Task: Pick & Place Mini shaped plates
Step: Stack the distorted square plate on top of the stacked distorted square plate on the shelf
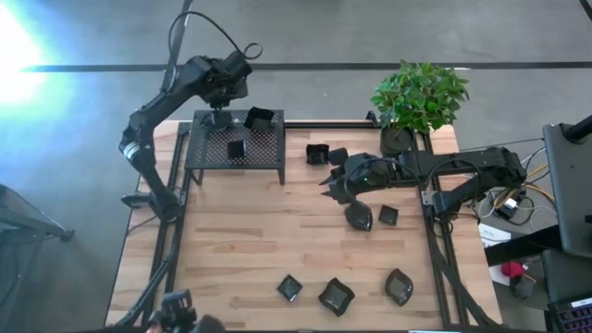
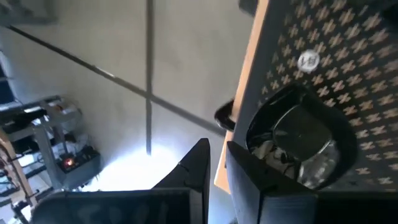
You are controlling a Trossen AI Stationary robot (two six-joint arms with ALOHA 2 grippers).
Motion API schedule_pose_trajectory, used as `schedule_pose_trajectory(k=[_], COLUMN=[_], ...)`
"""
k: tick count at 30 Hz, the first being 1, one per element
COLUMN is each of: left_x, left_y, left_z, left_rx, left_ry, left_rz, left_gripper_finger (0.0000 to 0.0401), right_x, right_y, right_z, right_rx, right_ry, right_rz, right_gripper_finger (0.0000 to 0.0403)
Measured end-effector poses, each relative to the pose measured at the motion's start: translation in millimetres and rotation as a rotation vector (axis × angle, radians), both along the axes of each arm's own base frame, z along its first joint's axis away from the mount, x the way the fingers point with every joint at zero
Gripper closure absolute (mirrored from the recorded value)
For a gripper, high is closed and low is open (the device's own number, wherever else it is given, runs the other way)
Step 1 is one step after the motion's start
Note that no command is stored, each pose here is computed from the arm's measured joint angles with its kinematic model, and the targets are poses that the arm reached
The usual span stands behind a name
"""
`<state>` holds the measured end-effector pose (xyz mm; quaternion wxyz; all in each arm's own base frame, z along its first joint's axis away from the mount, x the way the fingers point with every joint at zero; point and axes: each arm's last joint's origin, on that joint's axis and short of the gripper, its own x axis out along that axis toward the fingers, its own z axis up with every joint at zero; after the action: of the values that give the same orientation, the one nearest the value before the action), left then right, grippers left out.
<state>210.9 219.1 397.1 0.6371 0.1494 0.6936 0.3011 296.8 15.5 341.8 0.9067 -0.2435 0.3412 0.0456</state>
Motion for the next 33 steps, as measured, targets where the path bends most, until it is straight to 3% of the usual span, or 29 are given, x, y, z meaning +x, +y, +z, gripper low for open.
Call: schedule_pose_trajectory(k=[10, 16, 20, 33], left_x=[0, 6, 9, 21], left_y=[-88, -152, -190, -276], left_z=[47, 52, 41, -31], left_rx=[0.101, 0.138, 0.170, 0.085], left_ry=[-0.297, -0.371, -0.397, -0.462], left_rz=[-0.105, -0.244, -0.300, -0.430], left_gripper_finger=[0.0386, 0.0399, 0.0399, 0.0399], right_x=[-12, -16, -19, -19], right_y=[-1, -2, -3, -10], right_z=[12, 11, 5, -33], right_rx=[0.021, 0.041, 0.044, 0.060], right_ry=[-0.038, -0.016, 0.021, 0.084], right_rz=[-0.019, -0.069, -0.116, -0.187], right_gripper_finger=[0.0291, 0.0291, 0.0291, 0.0291])
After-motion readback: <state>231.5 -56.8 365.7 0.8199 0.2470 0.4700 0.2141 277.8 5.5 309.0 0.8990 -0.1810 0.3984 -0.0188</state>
